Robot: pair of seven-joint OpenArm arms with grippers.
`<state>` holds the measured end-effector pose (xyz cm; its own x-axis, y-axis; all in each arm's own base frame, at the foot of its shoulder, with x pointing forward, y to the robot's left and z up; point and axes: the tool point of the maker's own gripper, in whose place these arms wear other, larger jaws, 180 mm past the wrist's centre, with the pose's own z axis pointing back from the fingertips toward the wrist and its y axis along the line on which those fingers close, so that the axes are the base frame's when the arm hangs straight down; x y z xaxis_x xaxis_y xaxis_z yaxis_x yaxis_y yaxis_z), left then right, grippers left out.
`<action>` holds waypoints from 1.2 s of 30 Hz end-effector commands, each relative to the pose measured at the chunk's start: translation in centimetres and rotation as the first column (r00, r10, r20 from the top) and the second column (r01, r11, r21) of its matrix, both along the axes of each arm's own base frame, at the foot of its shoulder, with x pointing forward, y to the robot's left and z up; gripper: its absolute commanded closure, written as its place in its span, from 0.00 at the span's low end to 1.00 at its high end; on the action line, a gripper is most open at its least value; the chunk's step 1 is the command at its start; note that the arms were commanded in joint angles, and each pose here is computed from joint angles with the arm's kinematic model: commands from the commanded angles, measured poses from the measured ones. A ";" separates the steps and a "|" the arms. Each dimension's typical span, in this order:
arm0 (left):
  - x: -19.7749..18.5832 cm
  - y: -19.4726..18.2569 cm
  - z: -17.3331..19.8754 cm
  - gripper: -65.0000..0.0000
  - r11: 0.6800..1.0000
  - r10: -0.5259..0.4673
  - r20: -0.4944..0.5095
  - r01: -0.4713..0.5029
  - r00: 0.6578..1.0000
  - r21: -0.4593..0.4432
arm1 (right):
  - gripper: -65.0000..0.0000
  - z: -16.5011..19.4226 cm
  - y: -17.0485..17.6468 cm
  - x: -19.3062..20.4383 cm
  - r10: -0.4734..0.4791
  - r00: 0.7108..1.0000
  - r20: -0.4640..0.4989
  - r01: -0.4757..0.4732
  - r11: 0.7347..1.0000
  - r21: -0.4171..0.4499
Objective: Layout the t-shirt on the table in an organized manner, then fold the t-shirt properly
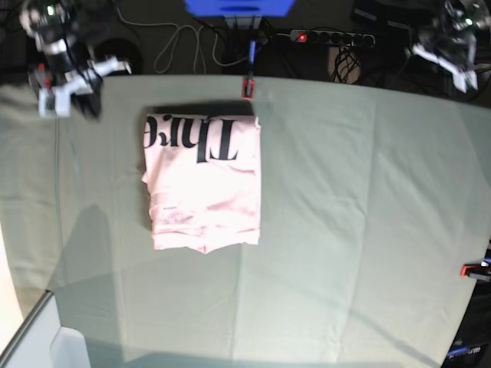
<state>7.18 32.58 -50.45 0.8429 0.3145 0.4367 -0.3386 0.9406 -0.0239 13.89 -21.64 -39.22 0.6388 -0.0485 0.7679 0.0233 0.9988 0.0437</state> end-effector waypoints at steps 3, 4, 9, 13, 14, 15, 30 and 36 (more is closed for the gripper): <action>-2.9 -0.4 -2.3 0.99 0.998 0.038 -0.071 -0.042 0.997 -0.054 | 1.00 -2.4 -1.8 -2.8 -0.080 0.995 -0.064 0.082 0.996 0.027; -3.5 -0.7 -3.1 1.00 0.996 0.052 -0.089 -0.059 0.995 -0.074 | 1.00 -3.6 -2.2 -3.9 -0.107 0.989 -0.100 0.112 0.993 0.039; -4.6 -2.9 -6.7 1.00 0.984 0.110 -0.062 -0.117 0.992 -0.133 | 1.00 -9.7 -2.5 -8.2 -0.204 0.942 -0.267 0.241 0.964 0.113; -5.2 -7.4 -11.2 1.00 0.980 -0.101 -0.143 0.074 0.985 -0.185 | 1.00 -15.6 -0.3 -10.8 -0.156 0.885 -0.439 0.253 0.952 0.170; -5.2 -8.7 -12.1 1.00 0.973 -0.128 -0.152 0.094 0.980 -0.212 | 1.00 -16.7 0.2 -11.4 -0.140 0.869 -0.475 0.254 0.949 0.185; -5.1 -10.1 -12.9 1.00 0.965 -0.148 -0.158 0.108 0.976 -0.239 | 1.00 -17.9 0.8 -11.8 -0.120 0.853 -0.508 0.255 0.945 0.204; -3.0 -18.2 -14.5 1.00 0.877 -0.392 -0.186 0.305 0.901 -0.371 | 1.00 -24.2 2.9 -14.5 -0.104 0.883 -0.458 0.188 0.972 0.140; -3.5 -16.3 -15.1 1.00 0.895 -0.421 -0.244 0.358 0.874 -0.265 | 1.00 -24.2 -2.9 -16.7 -0.155 0.848 -0.506 -0.027 0.942 -0.333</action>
<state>3.90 16.10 -65.56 0.9927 -0.0095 0.1201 0.0322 0.9815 -0.1889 -3.18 -24.68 -63.51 0.9551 0.0857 0.2838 0.0079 0.9497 -0.3132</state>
